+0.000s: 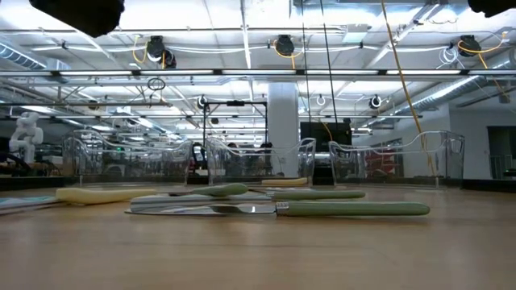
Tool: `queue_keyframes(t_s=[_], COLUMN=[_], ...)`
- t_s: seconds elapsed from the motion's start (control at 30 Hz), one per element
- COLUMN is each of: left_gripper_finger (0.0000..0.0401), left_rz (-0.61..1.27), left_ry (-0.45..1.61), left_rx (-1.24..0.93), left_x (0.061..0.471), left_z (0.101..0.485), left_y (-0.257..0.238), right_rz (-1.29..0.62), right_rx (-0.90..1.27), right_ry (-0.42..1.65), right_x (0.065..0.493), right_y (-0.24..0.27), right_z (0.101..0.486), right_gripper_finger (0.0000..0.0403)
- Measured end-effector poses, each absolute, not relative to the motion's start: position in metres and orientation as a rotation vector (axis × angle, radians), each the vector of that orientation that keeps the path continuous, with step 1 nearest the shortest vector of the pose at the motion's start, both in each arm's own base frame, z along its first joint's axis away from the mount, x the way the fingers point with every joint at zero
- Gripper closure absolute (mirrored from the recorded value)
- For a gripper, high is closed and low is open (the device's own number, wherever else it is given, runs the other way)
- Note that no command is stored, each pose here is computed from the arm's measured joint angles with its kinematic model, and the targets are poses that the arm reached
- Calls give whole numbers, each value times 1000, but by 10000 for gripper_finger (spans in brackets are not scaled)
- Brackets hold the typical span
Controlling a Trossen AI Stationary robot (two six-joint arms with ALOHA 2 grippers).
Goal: Sort silverware by color (type)
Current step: Put the right yellow table knife into the center transparent bin
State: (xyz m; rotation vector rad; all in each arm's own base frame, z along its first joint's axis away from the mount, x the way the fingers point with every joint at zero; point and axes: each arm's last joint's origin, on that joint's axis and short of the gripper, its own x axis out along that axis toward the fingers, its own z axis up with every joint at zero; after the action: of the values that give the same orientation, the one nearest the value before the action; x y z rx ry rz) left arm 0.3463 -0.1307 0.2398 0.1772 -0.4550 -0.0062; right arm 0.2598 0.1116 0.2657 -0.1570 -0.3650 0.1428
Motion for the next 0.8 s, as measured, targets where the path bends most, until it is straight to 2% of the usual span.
queue_keyframes(t_s=[0.6,0.8], left_gripper_finger=[343,343], left_rz=[-10,0], left_ry=[-433,-396], left_rx=[181,176], left_x=[349,353], left_z=[238,234], left_y=[-127,-119], right_rz=[120,104], right_rx=[-170,-179], right_ry=[-361,-343], right_x=[275,277], right_y=[113,108], right_z=[267,266], right_gripper_finger=[291,336])
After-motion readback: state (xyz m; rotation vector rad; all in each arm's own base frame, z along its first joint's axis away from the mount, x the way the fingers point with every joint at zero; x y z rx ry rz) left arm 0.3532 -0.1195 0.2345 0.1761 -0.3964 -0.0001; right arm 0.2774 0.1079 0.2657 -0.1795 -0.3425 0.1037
